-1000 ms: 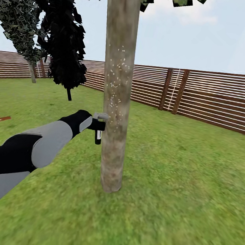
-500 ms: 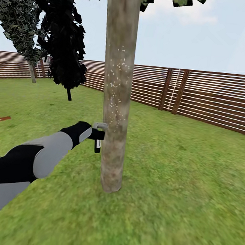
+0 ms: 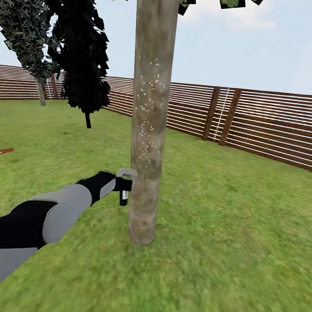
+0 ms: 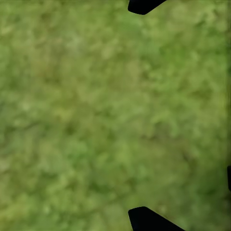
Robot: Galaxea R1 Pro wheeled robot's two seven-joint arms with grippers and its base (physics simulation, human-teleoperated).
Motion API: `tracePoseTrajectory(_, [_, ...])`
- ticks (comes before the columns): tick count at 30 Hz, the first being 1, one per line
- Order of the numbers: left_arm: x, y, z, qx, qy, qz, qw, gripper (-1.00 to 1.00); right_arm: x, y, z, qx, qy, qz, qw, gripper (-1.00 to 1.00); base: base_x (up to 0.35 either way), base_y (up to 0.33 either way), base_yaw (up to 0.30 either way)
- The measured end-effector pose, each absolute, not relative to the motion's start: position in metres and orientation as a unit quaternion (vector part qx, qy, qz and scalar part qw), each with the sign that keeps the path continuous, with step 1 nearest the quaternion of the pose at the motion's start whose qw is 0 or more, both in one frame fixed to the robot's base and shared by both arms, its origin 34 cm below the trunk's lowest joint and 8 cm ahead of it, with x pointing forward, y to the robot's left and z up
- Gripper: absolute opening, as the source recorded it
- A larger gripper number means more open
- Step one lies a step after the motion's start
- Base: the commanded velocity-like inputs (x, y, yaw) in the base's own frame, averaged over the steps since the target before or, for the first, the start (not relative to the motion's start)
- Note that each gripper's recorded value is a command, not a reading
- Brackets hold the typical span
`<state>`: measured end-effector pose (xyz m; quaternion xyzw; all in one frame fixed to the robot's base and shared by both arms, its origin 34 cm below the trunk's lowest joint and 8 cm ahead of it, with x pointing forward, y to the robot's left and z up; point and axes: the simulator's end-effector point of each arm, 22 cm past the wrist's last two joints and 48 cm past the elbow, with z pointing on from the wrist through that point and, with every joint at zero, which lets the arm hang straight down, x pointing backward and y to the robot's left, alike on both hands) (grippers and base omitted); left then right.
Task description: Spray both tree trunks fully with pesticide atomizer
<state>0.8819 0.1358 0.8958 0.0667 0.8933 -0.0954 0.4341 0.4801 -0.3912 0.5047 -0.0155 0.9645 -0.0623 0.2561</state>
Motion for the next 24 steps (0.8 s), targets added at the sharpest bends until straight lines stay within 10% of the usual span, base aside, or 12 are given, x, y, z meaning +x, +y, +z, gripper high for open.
tracePoseTrajectory(24, [0.877,0.139,0.866,0.06,0.855,-0.098,0.505,-1.0,0.491,-0.391,0.511,-0.02,0.957,-0.064,0.284,1.0,-0.084,0.139,0.0])
